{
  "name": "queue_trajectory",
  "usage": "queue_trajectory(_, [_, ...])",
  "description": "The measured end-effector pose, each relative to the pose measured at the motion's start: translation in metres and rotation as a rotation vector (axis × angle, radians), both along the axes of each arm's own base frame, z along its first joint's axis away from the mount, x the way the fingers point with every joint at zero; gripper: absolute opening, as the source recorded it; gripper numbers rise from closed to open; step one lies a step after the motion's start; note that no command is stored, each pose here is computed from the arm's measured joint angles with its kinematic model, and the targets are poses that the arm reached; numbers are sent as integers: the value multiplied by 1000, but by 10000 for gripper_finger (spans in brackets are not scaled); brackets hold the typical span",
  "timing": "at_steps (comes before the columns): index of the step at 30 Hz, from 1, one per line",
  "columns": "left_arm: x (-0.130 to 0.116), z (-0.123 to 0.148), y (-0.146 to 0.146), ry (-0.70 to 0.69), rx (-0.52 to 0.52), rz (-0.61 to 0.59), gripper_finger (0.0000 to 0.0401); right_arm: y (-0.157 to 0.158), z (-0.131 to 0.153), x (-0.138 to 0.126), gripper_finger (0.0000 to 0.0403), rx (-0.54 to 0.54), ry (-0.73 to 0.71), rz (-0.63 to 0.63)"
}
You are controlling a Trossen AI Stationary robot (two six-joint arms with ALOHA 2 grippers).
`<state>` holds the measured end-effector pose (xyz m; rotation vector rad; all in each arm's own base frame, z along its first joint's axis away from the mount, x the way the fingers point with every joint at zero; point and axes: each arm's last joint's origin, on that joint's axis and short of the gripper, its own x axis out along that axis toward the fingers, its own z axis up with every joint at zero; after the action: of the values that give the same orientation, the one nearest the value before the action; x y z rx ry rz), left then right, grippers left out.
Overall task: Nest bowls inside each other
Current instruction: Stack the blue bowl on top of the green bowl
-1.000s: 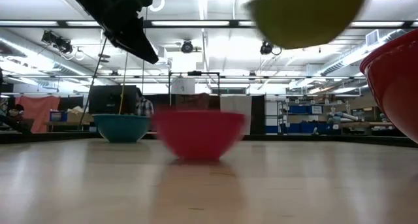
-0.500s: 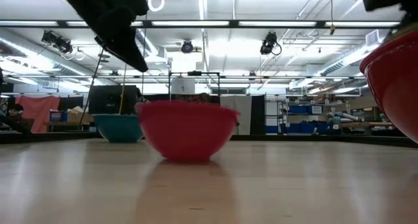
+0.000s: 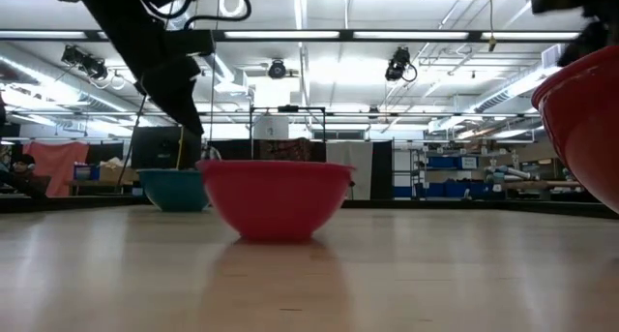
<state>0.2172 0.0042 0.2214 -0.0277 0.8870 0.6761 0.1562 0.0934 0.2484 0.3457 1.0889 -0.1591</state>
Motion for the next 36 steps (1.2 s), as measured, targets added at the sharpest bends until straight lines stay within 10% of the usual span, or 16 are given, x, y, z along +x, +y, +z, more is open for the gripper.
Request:
queue_trajectory(9, [-6,-10,29,37,3,101,170,-7,35,9,121,-234,-337,8])
queue_trajectory(36, [12,-67,87,283,-114,114,143,-5,35,21,121,-249,-381,13])
